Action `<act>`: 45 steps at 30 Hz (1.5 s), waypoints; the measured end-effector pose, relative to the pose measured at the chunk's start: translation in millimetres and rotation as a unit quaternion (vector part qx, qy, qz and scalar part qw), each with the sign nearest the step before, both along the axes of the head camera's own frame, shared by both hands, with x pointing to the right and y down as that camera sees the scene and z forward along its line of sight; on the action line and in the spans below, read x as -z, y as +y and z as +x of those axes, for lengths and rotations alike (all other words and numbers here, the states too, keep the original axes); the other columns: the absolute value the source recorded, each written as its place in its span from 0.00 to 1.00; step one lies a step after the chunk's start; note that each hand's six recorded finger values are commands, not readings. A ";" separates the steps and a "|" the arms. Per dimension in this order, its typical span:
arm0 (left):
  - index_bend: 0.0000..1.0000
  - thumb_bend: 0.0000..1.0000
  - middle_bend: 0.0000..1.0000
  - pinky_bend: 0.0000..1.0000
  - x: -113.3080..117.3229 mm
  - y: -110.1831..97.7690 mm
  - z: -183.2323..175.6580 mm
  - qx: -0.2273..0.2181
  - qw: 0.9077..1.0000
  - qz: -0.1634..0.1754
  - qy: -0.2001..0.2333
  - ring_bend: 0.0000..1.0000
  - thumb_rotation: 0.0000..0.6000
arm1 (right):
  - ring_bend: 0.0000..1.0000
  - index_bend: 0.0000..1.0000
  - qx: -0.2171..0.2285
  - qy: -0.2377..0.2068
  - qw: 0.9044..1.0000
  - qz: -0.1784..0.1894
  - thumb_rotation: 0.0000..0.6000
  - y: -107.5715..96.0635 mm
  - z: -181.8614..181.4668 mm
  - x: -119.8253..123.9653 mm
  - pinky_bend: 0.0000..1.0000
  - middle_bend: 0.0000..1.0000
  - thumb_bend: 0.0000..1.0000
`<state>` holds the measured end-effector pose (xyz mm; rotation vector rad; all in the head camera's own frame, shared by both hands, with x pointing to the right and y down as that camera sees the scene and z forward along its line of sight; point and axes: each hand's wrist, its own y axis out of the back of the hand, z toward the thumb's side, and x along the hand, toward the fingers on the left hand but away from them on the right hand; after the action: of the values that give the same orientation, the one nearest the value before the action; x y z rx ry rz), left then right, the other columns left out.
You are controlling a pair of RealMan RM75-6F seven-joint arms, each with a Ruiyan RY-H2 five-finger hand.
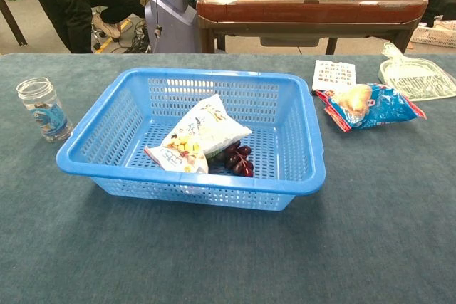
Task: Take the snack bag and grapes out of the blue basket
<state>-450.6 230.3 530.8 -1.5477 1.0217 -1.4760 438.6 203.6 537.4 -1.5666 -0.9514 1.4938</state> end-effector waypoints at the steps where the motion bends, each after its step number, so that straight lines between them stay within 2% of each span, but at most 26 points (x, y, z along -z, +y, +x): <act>1: 0.32 0.27 0.21 0.25 -1.2 -0.6 -0.1 0.001 1.000 -0.001 0.000 0.16 1.00 | 0.16 0.06 -0.002 -0.001 1.000 -0.001 1.00 0.8 1.1 0.0 0.29 0.18 0.00; 17: 0.32 0.27 0.21 0.24 -9.1 -14.0 6.4 -0.010 1.000 -0.003 0.003 0.16 1.00 | 0.16 0.06 0.017 -0.011 1.000 0.002 1.00 0.9 -9.6 0.9 0.29 0.20 0.00; 22: 0.32 0.27 0.21 0.24 -11.8 -15.5 6.1 -0.015 1.000 -0.008 0.002 0.16 1.00 | 0.16 0.06 0.051 -0.030 0.998 -0.008 1.00 -7.5 -28.9 -5.4 0.29 0.20 0.00; 26: 0.32 0.27 0.21 0.24 -11.6 -15.1 6.0 -0.016 1.000 -0.010 0.003 0.16 1.00 | 0.16 0.06 0.100 -0.057 0.993 -0.018 1.00 -20.0 -59.3 -11.3 0.29 0.20 0.00; 29: 0.32 0.27 0.21 0.25 -10.1 -13.9 6.9 -0.020 1.000 -0.010 0.004 0.16 1.00 | 0.16 0.06 0.141 -0.079 0.987 -0.022 1.00 -32.1 -87.6 -15.3 0.29 0.20 0.00; 35: 0.32 0.27 0.21 0.24 -5.2 -11.0 5.9 -0.023 1.000 -0.007 0.003 0.16 1.00 | 0.16 0.06 0.222 -0.115 0.967 -0.045 1.00 -57.1 -148.1 -30.1 0.29 0.20 0.00; 43: 0.32 0.27 0.21 0.24 0.5 -6.8 4.7 -0.026 1.000 -0.006 -0.001 0.16 1.00 | 0.16 0.06 0.314 -0.162 0.931 -0.089 1.00 -90.2 -249.9 -55.7 0.29 0.20 0.00; 45: 0.32 0.27 0.21 0.25 1.4 -6.8 4.6 -0.026 1.000 -0.006 0.000 0.16 1.00 | 0.13 0.03 0.337 -0.165 0.921 -0.102 1.00 -94.6 -277.1 -63.7 0.29 0.17 0.00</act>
<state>-446.0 223.5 529.4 -1.5708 0.9661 -1.4487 161.5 108.9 601.1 -2.0679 -0.3479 0.8708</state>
